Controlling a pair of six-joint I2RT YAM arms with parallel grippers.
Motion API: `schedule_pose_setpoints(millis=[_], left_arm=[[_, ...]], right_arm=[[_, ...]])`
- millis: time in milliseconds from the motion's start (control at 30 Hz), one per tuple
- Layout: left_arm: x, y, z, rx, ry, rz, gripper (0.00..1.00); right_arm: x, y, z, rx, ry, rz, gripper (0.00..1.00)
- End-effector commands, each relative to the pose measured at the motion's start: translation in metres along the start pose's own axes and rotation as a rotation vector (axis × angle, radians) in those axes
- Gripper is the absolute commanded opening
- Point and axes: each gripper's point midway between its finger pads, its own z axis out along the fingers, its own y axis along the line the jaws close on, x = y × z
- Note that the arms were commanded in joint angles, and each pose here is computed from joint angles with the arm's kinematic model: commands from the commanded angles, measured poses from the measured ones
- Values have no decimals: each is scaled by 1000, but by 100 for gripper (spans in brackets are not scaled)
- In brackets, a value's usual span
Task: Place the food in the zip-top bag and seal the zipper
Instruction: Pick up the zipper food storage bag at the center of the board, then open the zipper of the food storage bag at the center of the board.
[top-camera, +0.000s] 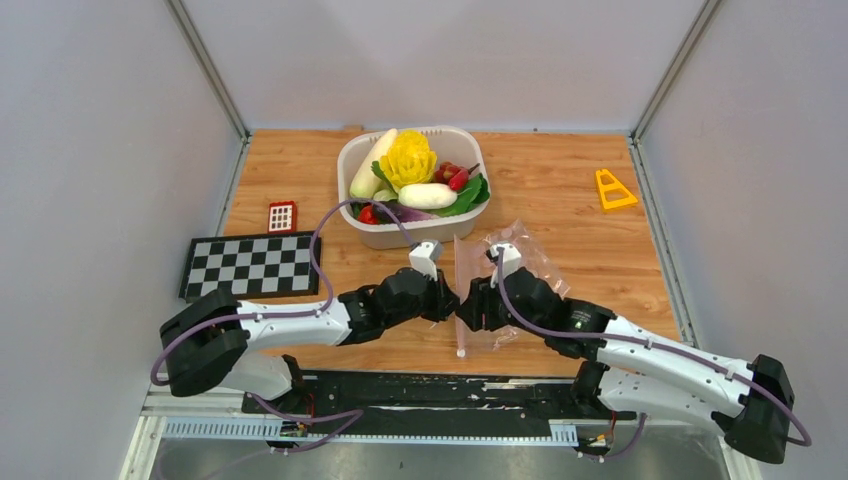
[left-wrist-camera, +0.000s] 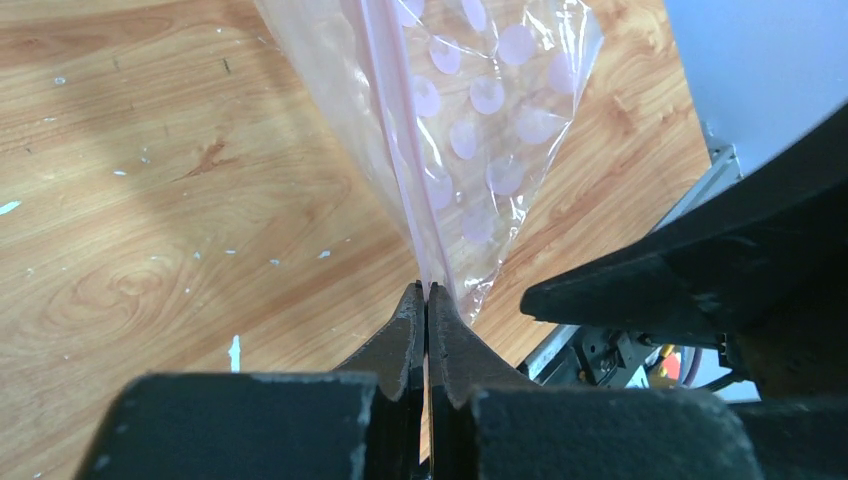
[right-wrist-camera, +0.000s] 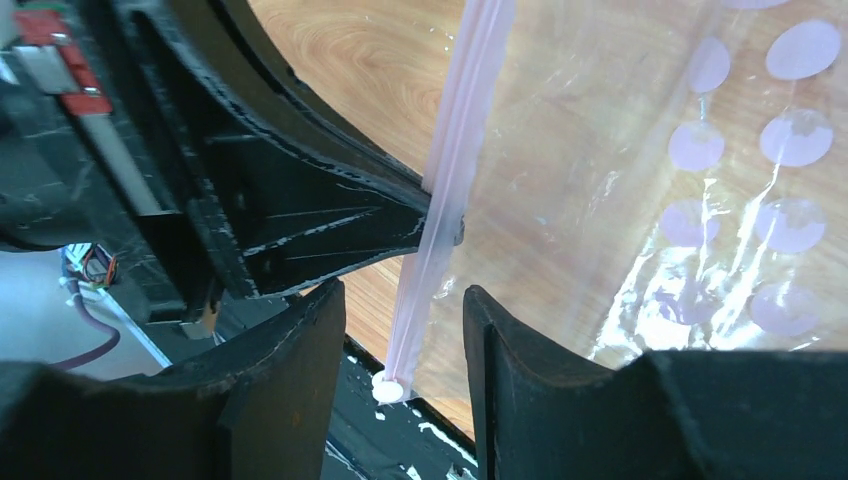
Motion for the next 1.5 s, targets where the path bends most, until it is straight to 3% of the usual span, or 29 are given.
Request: schedule_pose_setpoints(millis=[0, 433, 567, 667, 1033, 1300, 1467], left_arm=[[-15, -10, -8, -23, -18, 38, 0], [-27, -23, -17, -37, -6, 42, 0], [-26, -22, -18, -48, -1, 44, 0], [-26, -22, -19, -49, 0, 41, 0], [-28, -30, -21, -20, 11, 43, 0], [-26, -34, -22, -3, 14, 46, 0], [-29, -36, -26, 6, 3, 49, 0]], right_arm=[[-17, -10, -9, 136, -62, -74, 47], [-9, 10, 5, 146, -48, -133, 47], [-12, 1, 2, 213, -67, -135, 42], [-14, -4, 0, 240, -76, -131, 30], [-18, -22, 1, 350, -112, -117, 27], [-33, 8, 14, 177, -174, -86, 25], [-34, 0, 16, 212, -174, -85, 22]])
